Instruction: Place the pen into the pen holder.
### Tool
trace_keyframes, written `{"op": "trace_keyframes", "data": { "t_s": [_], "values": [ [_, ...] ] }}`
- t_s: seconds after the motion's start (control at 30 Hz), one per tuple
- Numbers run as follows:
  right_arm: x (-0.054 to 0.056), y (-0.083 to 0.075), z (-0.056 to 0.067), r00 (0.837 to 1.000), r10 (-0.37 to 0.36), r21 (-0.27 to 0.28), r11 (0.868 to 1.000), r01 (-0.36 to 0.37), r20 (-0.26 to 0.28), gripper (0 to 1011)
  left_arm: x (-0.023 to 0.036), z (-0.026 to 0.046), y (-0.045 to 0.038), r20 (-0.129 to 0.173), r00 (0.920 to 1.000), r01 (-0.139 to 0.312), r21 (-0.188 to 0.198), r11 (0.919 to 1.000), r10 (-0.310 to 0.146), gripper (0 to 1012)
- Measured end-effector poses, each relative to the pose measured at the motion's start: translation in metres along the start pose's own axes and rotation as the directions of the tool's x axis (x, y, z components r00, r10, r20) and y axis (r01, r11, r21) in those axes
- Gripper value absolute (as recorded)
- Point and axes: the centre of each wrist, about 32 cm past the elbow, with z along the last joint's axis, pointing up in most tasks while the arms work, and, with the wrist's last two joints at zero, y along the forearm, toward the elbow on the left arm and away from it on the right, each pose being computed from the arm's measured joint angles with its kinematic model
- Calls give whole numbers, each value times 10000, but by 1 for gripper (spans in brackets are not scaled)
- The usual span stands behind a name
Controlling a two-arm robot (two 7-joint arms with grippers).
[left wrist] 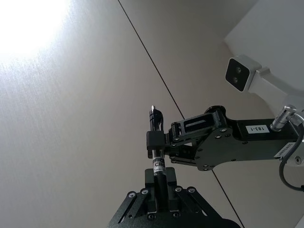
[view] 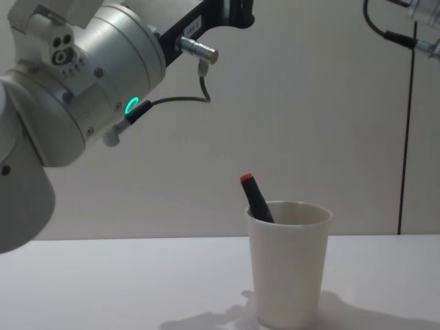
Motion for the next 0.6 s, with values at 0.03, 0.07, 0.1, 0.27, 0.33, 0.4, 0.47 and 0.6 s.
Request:
{"op": "trace_keyframes", "data": {
  "t_s": [0.03, 0.07, 0.1, 0.27, 0.33, 0.4, 0.47, 0.6],
  "values": [
    [0, 0, 0, 10000, 0, 0, 10000, 0, 1, 132, 0, 0, 0, 0, 10000, 0, 0, 10000, 0, 138],
    [0, 0, 0, 10000, -2, 0, 10000, 2, 0, 132, 0, 0, 0, 1, 10000, 0, 0, 10000, 0, 138],
    [1, 0, 0, 10000, -3, 0, 10000, 3, 0, 132, 0, 0, 0, 0, 10000, 0, 0, 10000, 0, 138],
    [1, -1, 0, 10000, -10, -1, 10000, 10, -2, 132, 0, 0, 0, 0, 10000, -1, 0, 10000, 1, 138],
    [2, -1, 0, 10000, -13, -2, 10000, 13, -2, 132, 0, 0, 0, 0, 10000, 0, 0, 10000, 0, 138],
    [2, -1, 0, 10000, -14, -2, 10000, 14, -2, 132, 0, 0, 0, 0, 10000, 1, 1, 10000, -1, 138],
    [2, -1, 0, 10000, -16, -1, 10000, 16, -1, 132, 0, 0, 0, 0, 10000, 0, 0, 10000, 0, 138],
    [2, -1, 1, 10000, -19, 0, 10000, 19, 0, 132, 0, 0, 0, 0, 10000, 0, 0, 10000, 0, 138]
  ]
}}
